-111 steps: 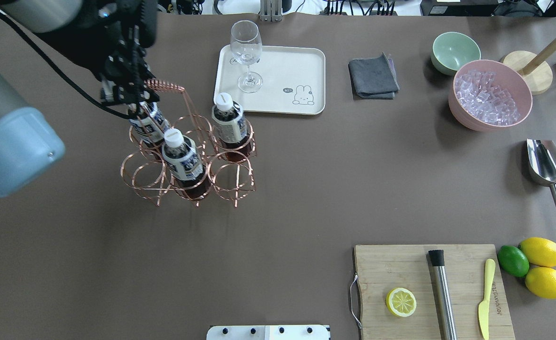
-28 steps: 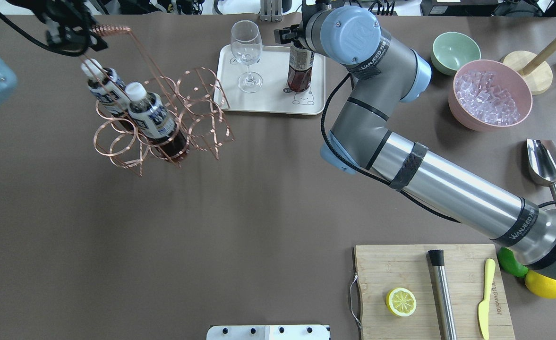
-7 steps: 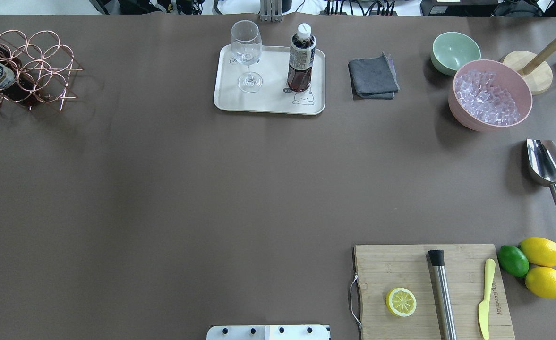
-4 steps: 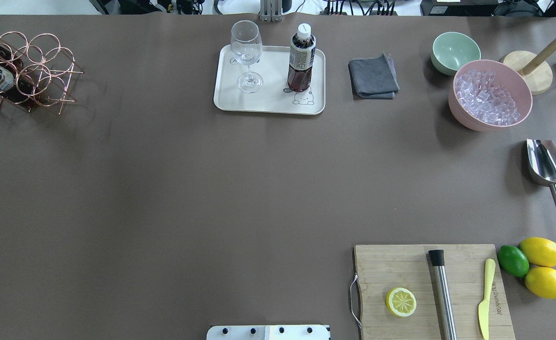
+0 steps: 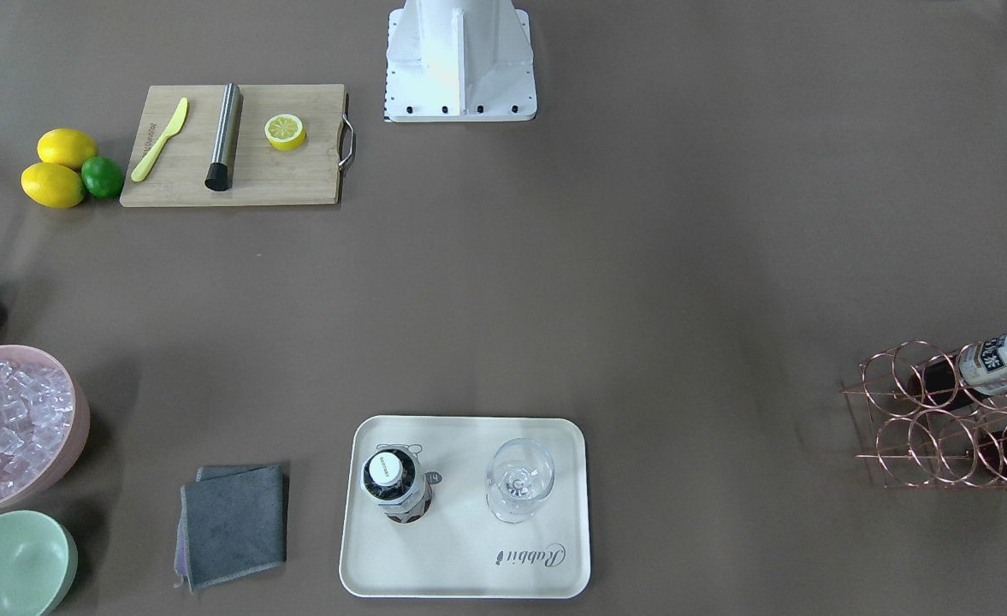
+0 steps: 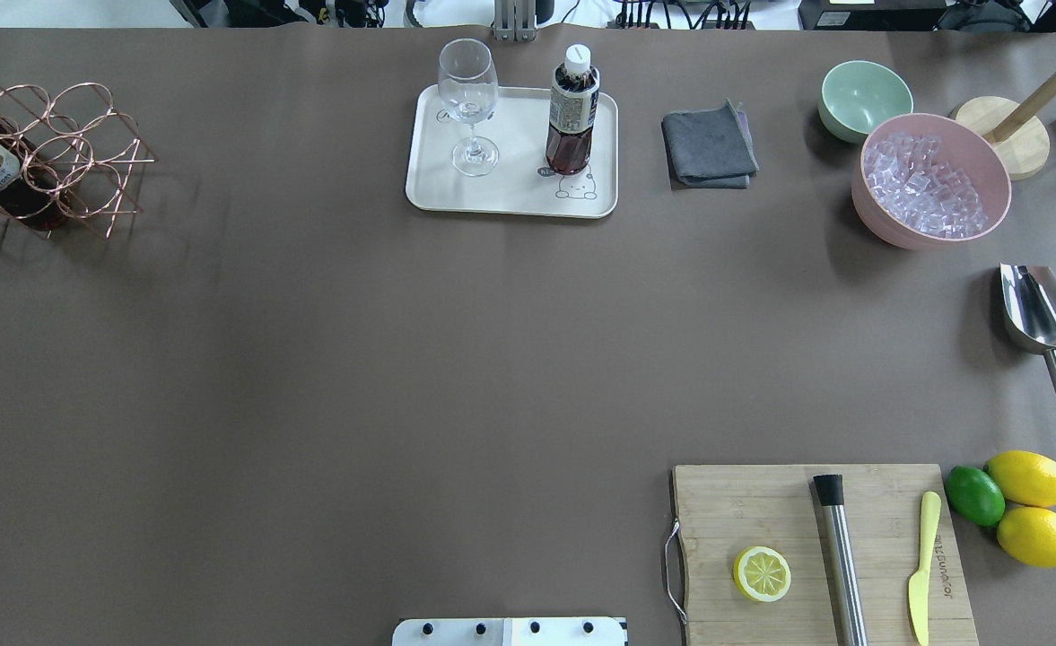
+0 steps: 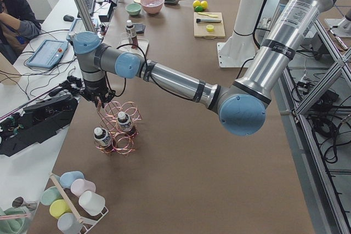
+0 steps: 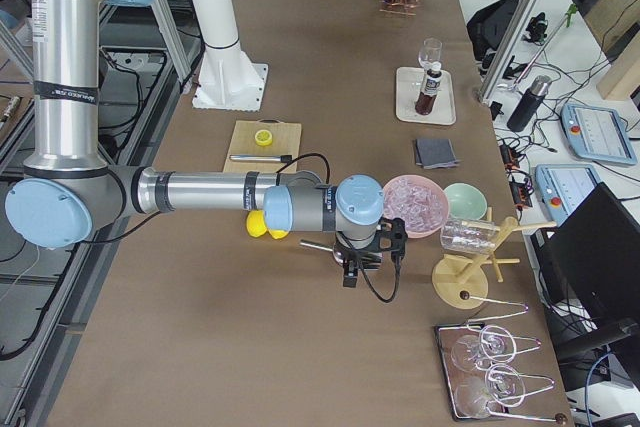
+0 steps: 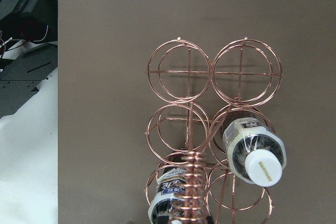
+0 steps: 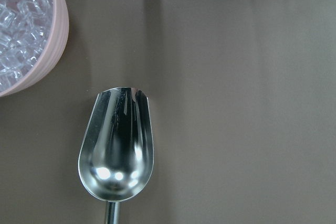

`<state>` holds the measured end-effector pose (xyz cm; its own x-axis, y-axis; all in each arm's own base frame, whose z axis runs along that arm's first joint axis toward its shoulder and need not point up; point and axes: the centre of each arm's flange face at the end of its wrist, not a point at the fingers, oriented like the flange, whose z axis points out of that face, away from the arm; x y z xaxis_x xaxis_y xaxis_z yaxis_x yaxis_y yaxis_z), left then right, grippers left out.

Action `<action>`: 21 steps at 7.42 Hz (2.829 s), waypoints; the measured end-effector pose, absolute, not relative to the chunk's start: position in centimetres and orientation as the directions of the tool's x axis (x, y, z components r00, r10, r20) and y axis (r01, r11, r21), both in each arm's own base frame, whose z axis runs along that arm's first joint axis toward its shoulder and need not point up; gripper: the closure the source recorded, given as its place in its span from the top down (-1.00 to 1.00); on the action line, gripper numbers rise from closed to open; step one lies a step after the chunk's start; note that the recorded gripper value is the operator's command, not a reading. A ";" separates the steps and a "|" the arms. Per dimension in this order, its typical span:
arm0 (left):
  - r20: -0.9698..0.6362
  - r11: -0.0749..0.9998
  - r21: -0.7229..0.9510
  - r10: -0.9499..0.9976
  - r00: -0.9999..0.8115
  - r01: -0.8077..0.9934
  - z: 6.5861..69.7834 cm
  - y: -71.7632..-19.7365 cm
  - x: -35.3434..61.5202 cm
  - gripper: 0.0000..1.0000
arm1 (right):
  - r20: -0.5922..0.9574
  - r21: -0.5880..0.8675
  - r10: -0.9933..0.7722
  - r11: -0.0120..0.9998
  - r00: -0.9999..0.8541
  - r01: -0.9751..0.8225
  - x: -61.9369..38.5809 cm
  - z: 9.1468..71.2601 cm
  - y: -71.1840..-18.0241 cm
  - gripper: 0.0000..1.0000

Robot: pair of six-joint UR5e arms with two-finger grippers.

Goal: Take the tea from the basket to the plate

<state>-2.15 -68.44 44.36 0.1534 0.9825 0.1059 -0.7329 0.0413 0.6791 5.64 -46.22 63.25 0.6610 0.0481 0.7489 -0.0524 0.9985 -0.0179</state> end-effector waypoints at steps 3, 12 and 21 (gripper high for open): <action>0.107 0.041 0.679 0.982 0.153 -0.733 44.5 -68.1 -2.2 -1.00 | 0.743 -0.027 0.056 0.998 0.667 -0.054 5.7 63.5 -46.0 1.00; 0.105 0.041 0.682 0.983 0.153 -0.731 44.9 -67.0 -2.1 0.96 | 0.729 -0.117 0.175 0.984 0.662 -0.131 5.8 63.8 -45.8 1.00; -0.487 0.711 0.603 0.687 0.539 -0.362 48.9 -52.5 -14.1 0.96 | 0.711 -0.104 0.150 0.989 0.687 -0.109 4.7 63.6 -46.3 1.00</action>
<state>-14.08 -52.51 48.93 0.5390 0.6872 -0.4870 -0.3617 0.7110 0.6030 4.72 -46.32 63.55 0.6867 0.1501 0.7113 -0.1086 0.9886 -0.1038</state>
